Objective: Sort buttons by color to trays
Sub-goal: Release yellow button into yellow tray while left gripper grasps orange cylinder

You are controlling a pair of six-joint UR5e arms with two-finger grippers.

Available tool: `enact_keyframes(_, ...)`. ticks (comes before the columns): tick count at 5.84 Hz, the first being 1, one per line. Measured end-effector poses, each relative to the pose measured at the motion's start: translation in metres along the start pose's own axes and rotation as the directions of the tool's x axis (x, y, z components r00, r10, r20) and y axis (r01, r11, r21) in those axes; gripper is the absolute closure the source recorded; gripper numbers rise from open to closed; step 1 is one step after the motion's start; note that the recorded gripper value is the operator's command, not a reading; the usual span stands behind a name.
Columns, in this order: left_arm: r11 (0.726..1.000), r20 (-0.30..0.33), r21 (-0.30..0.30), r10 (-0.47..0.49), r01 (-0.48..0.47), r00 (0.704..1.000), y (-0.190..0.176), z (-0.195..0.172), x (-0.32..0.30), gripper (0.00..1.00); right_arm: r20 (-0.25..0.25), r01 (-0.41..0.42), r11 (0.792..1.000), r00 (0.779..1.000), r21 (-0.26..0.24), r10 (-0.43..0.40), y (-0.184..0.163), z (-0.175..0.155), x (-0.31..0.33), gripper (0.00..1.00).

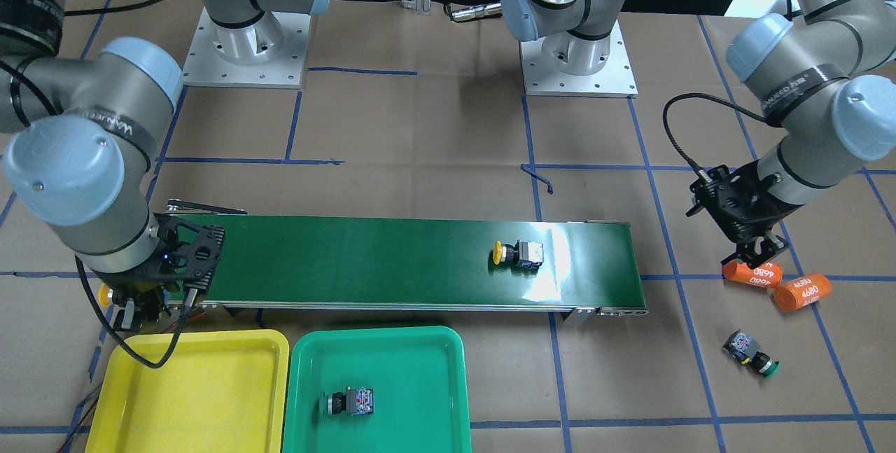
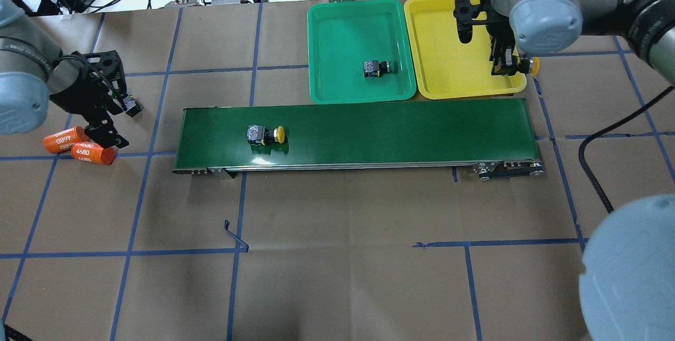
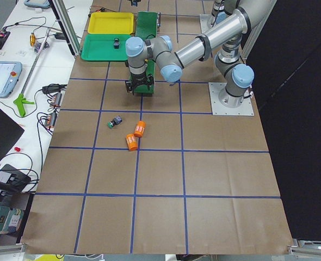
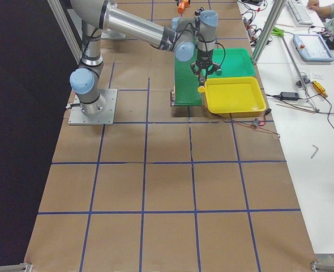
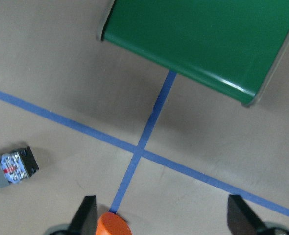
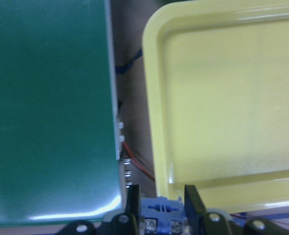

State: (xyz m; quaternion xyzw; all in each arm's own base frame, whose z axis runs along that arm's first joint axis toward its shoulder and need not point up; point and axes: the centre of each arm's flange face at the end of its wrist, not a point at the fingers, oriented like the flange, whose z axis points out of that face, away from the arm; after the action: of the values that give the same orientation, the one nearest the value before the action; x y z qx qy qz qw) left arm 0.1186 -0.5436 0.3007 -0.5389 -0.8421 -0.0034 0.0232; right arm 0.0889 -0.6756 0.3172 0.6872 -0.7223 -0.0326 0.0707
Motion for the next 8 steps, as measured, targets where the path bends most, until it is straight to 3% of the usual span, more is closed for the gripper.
enact_keyframes(2, 1.000, -0.037, 0.010, -0.009, 0.010, 0.999, 0.055, 0.022, -0.014, 0.06, 0.001, 0.048, 0.997, 0.999, 0.057, -0.048, -0.048, 0.046, 0.057, 0.92)
enact_keyframes(3, 0.997, -0.044, 0.016, 0.074, -0.073, 0.996, 0.068, 0.032, -0.021, 0.06, 0.010, 0.062, 0.994, 0.998, 0.087, -0.063, -0.063, 0.061, 0.063, 0.40)
enact_keyframes(4, 0.982, -0.047, 0.020, 0.187, -0.187, 0.981, 0.075, 0.042, -0.026, 0.07, 0.024, 0.068, 0.992, 0.997, 0.108, -0.071, -0.071, 0.073, 0.064, 0.00)
enact_keyframes(6, 0.912, -0.004, -0.002, 0.411, -0.411, 0.912, 0.086, 0.064, -0.041, 0.07, 0.025, 0.059, 0.986, 0.998, 0.156, -0.063, -0.078, 0.072, 0.064, 0.00)
enact_keyframes(8, 0.859, 0.020, -0.028, 0.512, -0.512, 0.859, 0.096, 0.088, -0.056, 0.07, 0.003, 0.043, 0.991, 0.999, 0.130, -0.044, -0.079, 0.013, 0.047, 0.00)
